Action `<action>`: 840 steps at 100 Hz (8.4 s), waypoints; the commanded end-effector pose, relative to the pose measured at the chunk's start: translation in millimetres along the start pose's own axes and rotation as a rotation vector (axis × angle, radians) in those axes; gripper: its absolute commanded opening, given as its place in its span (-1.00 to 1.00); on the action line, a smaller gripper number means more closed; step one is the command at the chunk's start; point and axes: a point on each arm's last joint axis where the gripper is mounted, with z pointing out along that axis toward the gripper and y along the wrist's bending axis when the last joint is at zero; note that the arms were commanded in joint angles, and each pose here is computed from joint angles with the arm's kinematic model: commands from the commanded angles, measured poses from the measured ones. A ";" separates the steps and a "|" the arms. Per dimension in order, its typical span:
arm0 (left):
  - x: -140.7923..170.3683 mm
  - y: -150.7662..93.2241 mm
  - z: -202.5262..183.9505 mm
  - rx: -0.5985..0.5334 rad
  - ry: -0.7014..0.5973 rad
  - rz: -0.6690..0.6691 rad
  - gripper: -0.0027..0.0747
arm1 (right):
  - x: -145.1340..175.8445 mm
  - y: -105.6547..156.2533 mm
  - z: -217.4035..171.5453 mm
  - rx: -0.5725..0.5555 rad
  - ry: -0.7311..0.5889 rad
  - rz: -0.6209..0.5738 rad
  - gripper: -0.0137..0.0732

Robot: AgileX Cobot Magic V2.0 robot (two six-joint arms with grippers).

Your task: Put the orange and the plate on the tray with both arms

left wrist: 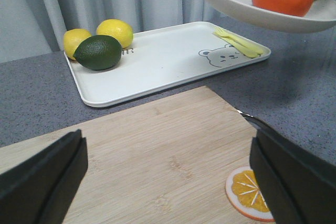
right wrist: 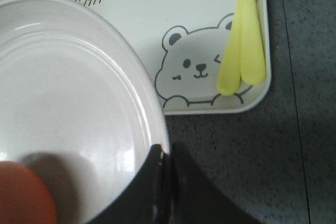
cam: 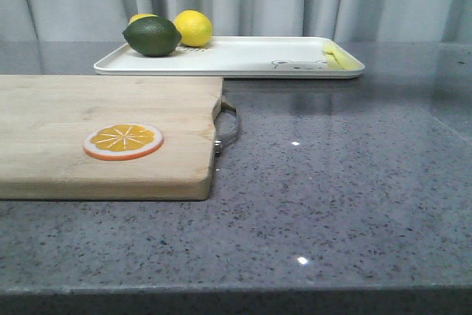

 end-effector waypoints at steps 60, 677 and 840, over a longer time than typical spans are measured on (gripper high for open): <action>-12.4 3.4 -1.4 -0.037 -0.054 -0.006 0.62 | -93.5 14.6 87.1 -0.012 -0.060 -0.158 -0.82; 56.9 19.8 -39.5 -0.209 -0.172 0.019 -0.98 | 182.6 -46.3 -201.0 0.141 -0.722 -0.638 -0.84; 86.6 24.0 -71.4 -0.435 -0.189 0.079 -0.98 | 182.6 -46.3 -201.0 0.141 -0.722 -0.638 -0.84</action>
